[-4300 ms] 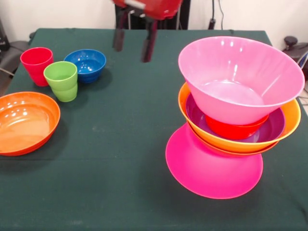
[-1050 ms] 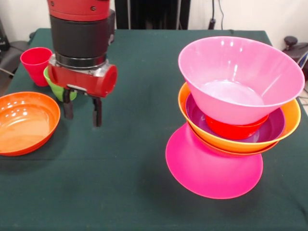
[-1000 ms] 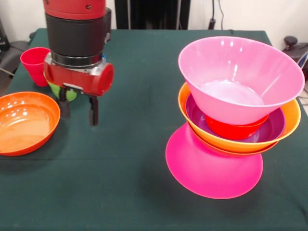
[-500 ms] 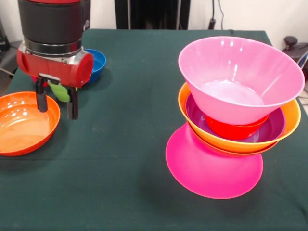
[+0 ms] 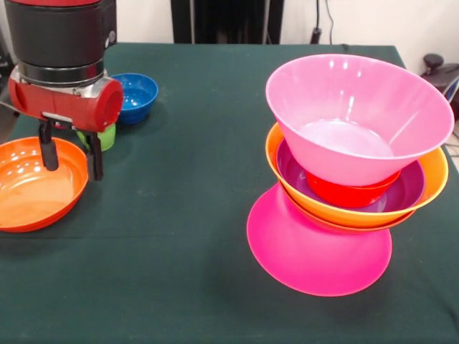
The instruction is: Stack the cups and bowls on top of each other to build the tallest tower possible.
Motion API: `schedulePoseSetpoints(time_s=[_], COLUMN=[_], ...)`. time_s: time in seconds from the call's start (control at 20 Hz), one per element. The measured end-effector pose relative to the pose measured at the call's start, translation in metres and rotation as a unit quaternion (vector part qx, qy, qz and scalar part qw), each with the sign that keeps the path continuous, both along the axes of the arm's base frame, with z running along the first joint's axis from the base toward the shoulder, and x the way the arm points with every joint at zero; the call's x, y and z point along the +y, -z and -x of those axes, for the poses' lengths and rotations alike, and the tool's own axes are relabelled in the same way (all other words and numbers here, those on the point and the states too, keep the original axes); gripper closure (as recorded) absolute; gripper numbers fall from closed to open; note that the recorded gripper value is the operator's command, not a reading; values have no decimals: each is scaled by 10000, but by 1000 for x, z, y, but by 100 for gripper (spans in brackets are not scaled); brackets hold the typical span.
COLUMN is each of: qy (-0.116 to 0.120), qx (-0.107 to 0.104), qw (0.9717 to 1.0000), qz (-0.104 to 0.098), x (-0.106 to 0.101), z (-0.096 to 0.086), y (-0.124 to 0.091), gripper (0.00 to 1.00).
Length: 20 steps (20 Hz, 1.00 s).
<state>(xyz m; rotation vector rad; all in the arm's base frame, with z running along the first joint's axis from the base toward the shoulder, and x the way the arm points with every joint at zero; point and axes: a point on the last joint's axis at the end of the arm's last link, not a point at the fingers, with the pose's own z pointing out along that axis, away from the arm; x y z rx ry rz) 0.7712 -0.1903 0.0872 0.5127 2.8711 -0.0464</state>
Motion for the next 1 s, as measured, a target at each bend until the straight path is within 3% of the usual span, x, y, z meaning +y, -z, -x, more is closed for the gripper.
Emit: schedulePoseSetpoints(time_s=[0.2,0.6,1.0], qy=[16,-81,-150], qx=[-27,37,77], qw=[10000,9999,9999], qz=[-72,-55,-30], x=[-12,-38,-47], z=[3,25,36], y=[11,61,86], gripper=[0,0,0])
